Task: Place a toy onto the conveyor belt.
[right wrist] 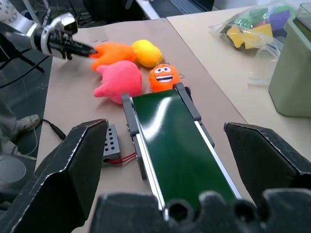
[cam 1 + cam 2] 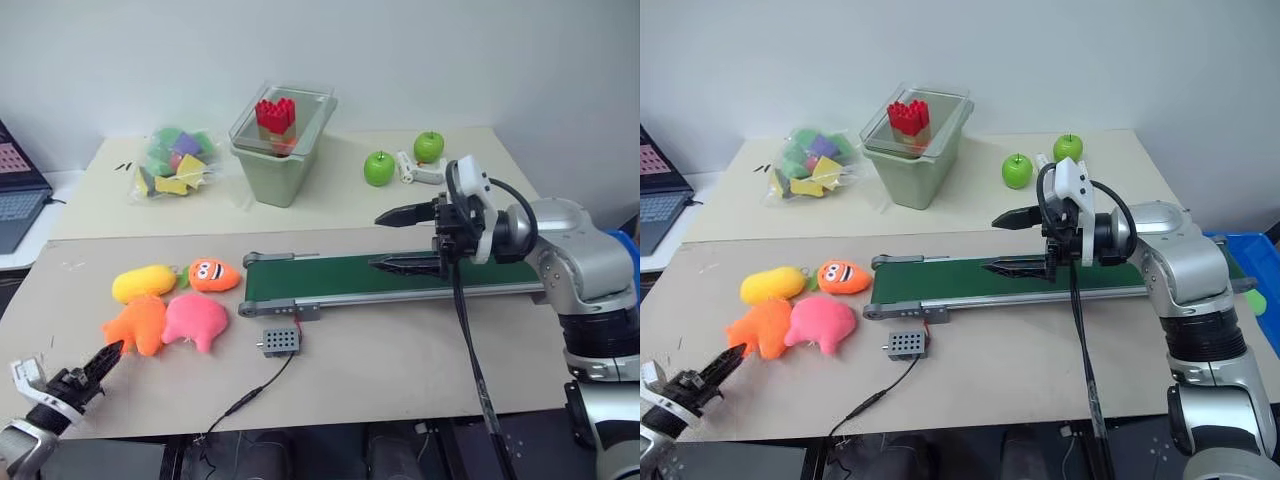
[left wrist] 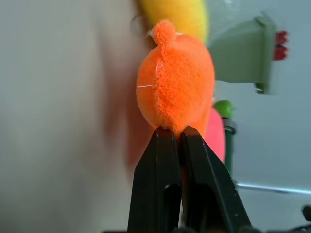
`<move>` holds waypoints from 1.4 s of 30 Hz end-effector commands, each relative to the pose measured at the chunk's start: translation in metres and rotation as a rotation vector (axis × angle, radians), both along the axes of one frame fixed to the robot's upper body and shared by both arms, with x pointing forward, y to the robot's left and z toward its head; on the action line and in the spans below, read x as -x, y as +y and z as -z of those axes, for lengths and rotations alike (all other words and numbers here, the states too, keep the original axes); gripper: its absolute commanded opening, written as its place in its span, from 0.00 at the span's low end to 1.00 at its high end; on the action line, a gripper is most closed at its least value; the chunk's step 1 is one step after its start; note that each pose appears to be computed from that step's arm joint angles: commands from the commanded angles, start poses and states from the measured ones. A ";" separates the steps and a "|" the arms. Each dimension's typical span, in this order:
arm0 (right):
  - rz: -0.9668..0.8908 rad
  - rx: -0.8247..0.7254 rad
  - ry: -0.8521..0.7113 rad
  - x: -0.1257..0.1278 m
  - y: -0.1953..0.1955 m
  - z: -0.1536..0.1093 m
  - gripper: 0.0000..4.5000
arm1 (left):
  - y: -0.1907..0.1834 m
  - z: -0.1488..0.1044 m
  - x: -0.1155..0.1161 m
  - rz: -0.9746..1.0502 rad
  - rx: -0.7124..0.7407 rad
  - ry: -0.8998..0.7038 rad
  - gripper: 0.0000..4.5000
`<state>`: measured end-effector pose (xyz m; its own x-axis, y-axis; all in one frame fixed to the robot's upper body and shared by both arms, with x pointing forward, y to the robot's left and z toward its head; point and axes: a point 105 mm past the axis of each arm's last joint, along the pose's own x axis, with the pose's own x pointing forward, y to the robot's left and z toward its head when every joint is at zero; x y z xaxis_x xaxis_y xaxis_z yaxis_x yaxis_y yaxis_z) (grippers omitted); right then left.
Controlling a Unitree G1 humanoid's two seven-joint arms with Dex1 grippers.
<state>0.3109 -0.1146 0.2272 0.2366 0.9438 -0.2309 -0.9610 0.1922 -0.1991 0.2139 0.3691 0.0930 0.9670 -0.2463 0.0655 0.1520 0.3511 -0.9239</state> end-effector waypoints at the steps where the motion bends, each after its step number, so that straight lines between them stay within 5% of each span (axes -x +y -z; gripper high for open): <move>1: -0.002 -0.016 -0.059 0.003 -0.002 -0.012 1.00 | 0.001 -0.072 0.004 0.032 -0.108 -0.227 0.00; 4: -0.001 -0.017 -0.057 0.003 -0.002 -0.010 1.00 | -0.011 -0.110 -0.001 0.089 -0.195 -0.333 0.00; 10: 0.001 -0.023 -0.061 0.002 0.001 -0.011 1.00 | -0.070 -0.143 -0.028 0.290 -0.495 -0.406 0.00; 17: 0.011 -0.034 -0.061 0.004 0.001 -0.009 1.00 | -0.137 -0.155 -0.090 0.422 -1.236 -0.385 0.00; 21: 0.020 -0.044 -0.062 0.004 0.001 -0.009 1.00 | -0.149 -0.181 -0.116 0.380 -1.662 -0.532 0.00; 29: 0.041 -0.056 -0.065 0.005 -0.001 -0.009 1.00 | -0.207 -0.156 -0.120 0.462 -2.081 -0.938 0.00; 35: 0.064 -0.069 -0.083 0.003 -0.002 -0.014 1.00 | -0.191 -0.159 -0.115 0.128 -2.445 -1.244 0.00; 42: 0.064 -0.067 -0.094 0.002 -0.001 -0.016 1.00 | -0.190 -0.136 -0.101 -0.015 -2.476 -1.448 0.00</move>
